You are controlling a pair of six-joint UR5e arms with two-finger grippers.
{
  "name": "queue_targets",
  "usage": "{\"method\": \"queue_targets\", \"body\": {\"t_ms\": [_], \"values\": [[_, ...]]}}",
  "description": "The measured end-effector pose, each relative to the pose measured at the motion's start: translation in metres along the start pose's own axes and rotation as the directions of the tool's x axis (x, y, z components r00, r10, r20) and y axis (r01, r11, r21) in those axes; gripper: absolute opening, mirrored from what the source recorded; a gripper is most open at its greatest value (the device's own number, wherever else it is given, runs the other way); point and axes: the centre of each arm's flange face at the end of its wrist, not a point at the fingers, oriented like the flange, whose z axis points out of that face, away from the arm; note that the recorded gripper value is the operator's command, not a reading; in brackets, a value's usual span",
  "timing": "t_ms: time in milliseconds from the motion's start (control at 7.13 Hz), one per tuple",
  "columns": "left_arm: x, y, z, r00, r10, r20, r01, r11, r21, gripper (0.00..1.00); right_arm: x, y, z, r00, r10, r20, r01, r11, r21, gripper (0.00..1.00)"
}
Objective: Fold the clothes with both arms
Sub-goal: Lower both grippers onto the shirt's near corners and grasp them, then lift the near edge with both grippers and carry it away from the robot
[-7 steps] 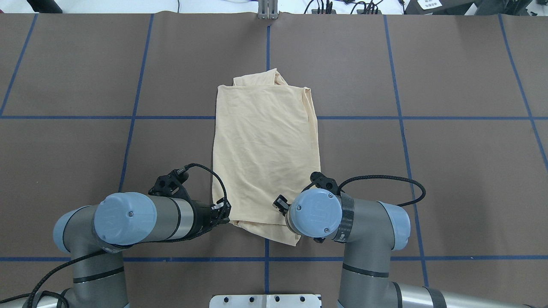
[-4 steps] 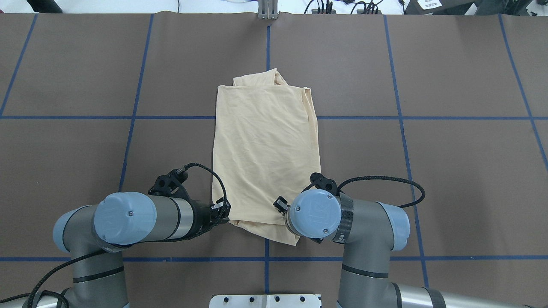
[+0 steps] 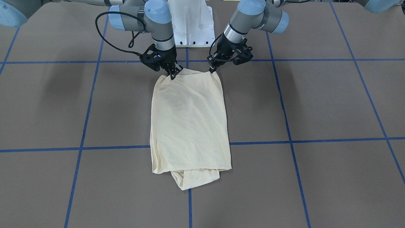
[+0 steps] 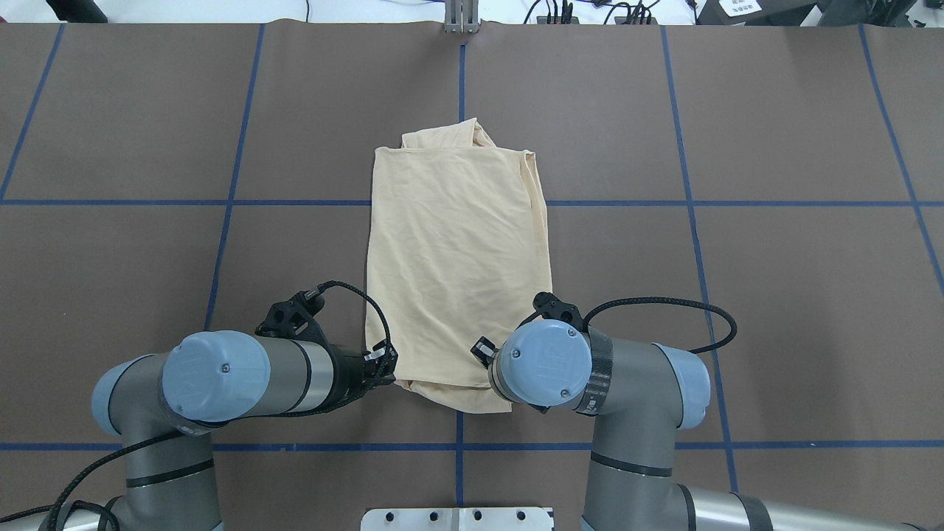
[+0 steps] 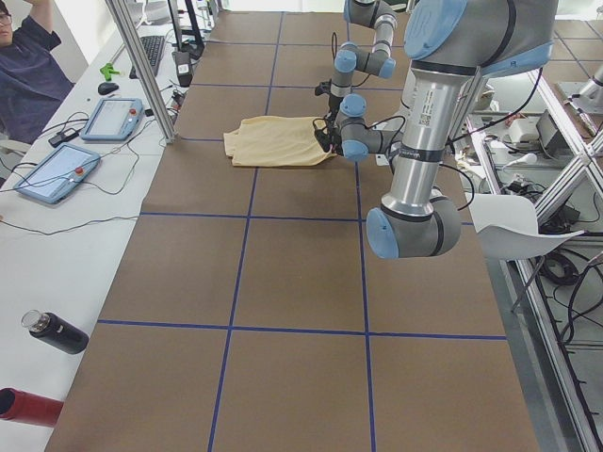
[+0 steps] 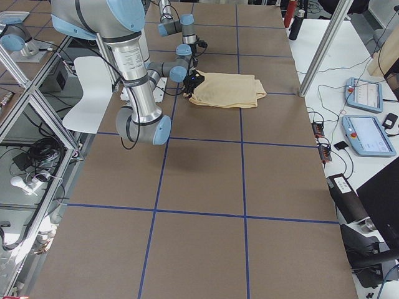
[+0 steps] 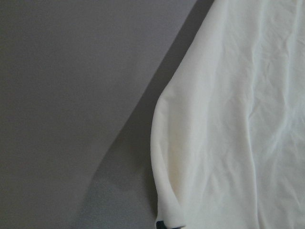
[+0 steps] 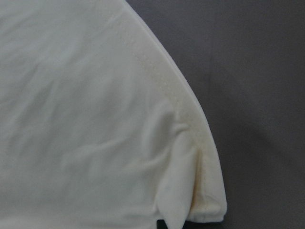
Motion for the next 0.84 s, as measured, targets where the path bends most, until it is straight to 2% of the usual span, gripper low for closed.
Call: {"method": "queue_targets", "body": {"t_ms": [561,841], "values": [[0.002,0.001,-0.002,1.000,0.000,-0.005,0.000,1.000,-0.004,0.00,0.002,-0.003,-0.006,1.000,0.000,0.005,0.000,1.000,-0.005,0.00],[0.003,0.008,-0.008,1.000,0.001,-0.005,-0.001,0.999,-0.035,0.00,0.018,-0.002,-0.027,1.000,-0.011,0.019,0.012,0.999,-0.046,0.00]]}}
